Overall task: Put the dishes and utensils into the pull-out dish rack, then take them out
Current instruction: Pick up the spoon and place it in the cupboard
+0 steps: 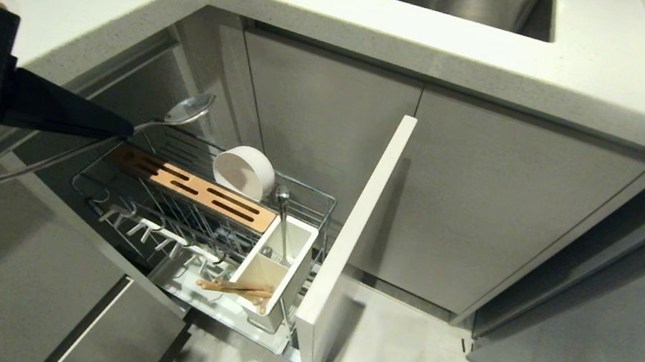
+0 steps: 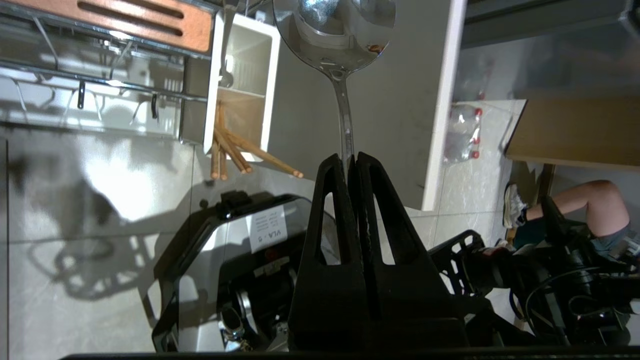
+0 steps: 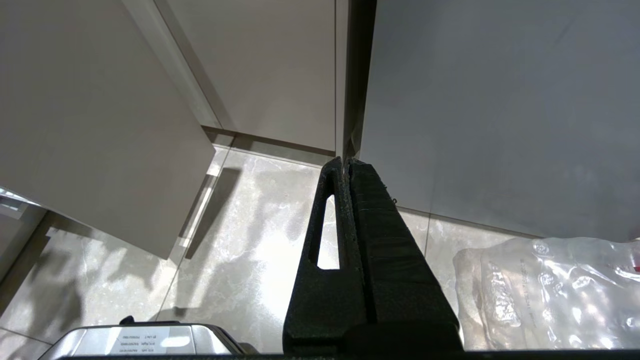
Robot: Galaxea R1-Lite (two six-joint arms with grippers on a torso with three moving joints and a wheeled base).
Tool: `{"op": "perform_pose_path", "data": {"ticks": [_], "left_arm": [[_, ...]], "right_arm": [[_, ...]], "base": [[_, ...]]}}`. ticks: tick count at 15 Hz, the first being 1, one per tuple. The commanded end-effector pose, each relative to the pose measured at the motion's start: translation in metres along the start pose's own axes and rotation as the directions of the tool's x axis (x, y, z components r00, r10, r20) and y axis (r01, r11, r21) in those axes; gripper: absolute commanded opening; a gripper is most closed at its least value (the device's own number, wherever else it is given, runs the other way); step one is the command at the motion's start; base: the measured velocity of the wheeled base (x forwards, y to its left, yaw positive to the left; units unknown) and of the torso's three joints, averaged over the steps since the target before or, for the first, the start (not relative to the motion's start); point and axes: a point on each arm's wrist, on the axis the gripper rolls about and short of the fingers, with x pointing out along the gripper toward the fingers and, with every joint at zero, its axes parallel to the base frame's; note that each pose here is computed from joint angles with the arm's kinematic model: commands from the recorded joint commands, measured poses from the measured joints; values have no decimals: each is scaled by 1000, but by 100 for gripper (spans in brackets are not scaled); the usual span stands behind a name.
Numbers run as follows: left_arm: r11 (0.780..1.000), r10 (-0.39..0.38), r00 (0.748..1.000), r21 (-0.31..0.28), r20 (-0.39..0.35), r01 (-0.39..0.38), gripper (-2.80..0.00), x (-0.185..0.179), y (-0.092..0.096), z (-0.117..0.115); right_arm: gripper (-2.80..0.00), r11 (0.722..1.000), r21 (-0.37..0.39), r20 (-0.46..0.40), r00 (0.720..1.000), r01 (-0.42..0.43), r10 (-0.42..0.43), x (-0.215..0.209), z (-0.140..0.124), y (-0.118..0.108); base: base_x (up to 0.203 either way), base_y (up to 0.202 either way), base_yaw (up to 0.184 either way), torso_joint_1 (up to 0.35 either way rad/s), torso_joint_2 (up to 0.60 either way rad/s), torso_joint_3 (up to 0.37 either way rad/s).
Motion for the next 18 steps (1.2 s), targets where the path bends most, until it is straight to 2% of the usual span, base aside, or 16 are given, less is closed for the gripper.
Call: {"op": "perform_pose_path", "data": {"ticks": [1,4,6,9,15,18], "left_arm": [[1000,16,998,-24,-60,-18,-280,21,7,4],[999,26,991,-41,-134,-32,-280,49,13,6],[999,25,976,-32,-215,-33,-280,68,9,1],[995,86,954,-16,-287,-95,-280,89,7,-2],[977,141,929,-103,-341,-186,-280,133,7,4],[960,164,912,-152,-377,-235,-280,155,7,5]], "right_arm": [[-280,1000,0,-2,1000,-1,1,0,-1,0],[-280,1000,0,-1,1000,0,0,0,-1,0],[-280,1000,0,-3,1000,0,0,0,-1,0],[-280,1000,0,-2,1000,0,0,0,-1,0],[-280,1000,0,-2,1000,0,0,0,-1,0],[-280,1000,0,-3,1000,0,0,0,-1,0]], "base": [[0,0,0,0,0,0],[0,0,0,0,0,0],[0,0,0,0,0,0],[0,0,0,0,0,0],[0,0,0,0,0,0],[0,0,0,0,0,0]]}}
